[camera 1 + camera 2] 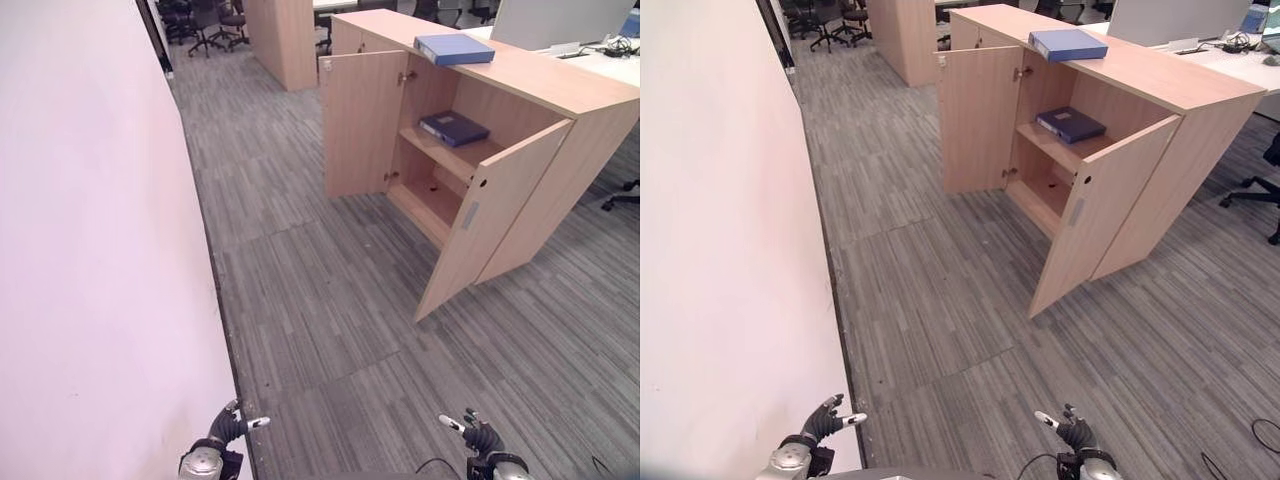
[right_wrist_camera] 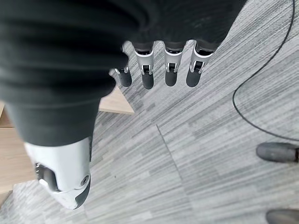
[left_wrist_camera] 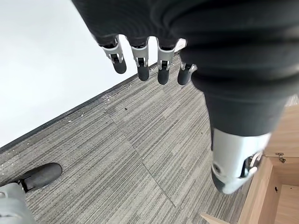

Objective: Put the empty folder in the office cabinet

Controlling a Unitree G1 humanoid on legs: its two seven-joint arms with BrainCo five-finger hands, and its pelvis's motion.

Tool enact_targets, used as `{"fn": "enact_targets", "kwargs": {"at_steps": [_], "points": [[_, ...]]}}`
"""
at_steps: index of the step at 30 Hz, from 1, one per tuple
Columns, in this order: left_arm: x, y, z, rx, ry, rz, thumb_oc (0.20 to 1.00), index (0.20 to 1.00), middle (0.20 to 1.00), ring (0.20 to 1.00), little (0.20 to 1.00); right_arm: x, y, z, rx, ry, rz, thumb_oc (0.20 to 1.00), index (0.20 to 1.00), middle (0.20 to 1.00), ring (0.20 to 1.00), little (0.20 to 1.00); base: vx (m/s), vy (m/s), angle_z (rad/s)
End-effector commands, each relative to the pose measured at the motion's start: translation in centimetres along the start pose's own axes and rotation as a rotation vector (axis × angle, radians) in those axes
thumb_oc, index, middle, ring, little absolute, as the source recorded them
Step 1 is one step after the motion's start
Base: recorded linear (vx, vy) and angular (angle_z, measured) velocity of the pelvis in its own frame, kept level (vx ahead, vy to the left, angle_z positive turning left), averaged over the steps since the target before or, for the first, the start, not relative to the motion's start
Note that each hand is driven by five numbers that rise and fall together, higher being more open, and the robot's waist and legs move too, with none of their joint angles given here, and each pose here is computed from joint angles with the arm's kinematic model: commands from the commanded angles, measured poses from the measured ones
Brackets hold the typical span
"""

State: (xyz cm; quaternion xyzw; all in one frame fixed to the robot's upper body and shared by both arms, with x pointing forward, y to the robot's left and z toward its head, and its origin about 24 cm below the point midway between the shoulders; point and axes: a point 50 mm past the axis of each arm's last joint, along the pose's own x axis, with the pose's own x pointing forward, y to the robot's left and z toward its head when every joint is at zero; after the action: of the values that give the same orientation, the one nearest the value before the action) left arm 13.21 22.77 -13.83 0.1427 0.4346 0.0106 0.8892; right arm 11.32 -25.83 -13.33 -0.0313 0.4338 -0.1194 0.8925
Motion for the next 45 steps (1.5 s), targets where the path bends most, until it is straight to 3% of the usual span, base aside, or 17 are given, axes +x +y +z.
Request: {"fn": "enact_targets", "kwargs": {"at_steps": [1,19,24,31,45], "points": [[0.9,1.8,2.2,0.028,-0.063,0.05,1.0,1.0,1.0,1.0,1.0,0.5,-0.8,1.5,-0.062,-0.041,-0.009,1.0,1.0,1.0,1.0,1.0,0.0,0.0,0.0],[1.0,2.1,3.0,0.01,-0.089,0.058,1.0,1.0,1.0,1.0,1.0,0.5,-1.1,2.2,-0.066,-0.069,-0.008,1.0,1.0,1.0,1.0,1.0,0.0,-0.034,0.01],[1.5,2.2,5.7,-0.035,-0.178,0.073,1.0,1.0,1.0,1.0,1.0,0.9,-1.6,4.1,-0.062,-0.126,-0.021,1.0,1.0,1.0,1.0,1.0,-0.07,-0.122,-0.03],[1.6,2.2,6.2,-0.068,-0.193,0.088,1.0,1.0,1.0,1.0,1.0,1.3,-2.4,5.1,-0.063,-0.129,-0.065,1.0,1.0,1.0,1.0,1.0,0.25,0.101,0.04],[1.3,4.5,6.0,-0.042,-0.189,0.145,1.0,1.0,1.0,1.0,1.0,1.8,0.9,4.9,-0.046,-0.108,0.022,1.0,1.0,1.0,1.0,1.0,0.26,0.231,-0.49]]}}
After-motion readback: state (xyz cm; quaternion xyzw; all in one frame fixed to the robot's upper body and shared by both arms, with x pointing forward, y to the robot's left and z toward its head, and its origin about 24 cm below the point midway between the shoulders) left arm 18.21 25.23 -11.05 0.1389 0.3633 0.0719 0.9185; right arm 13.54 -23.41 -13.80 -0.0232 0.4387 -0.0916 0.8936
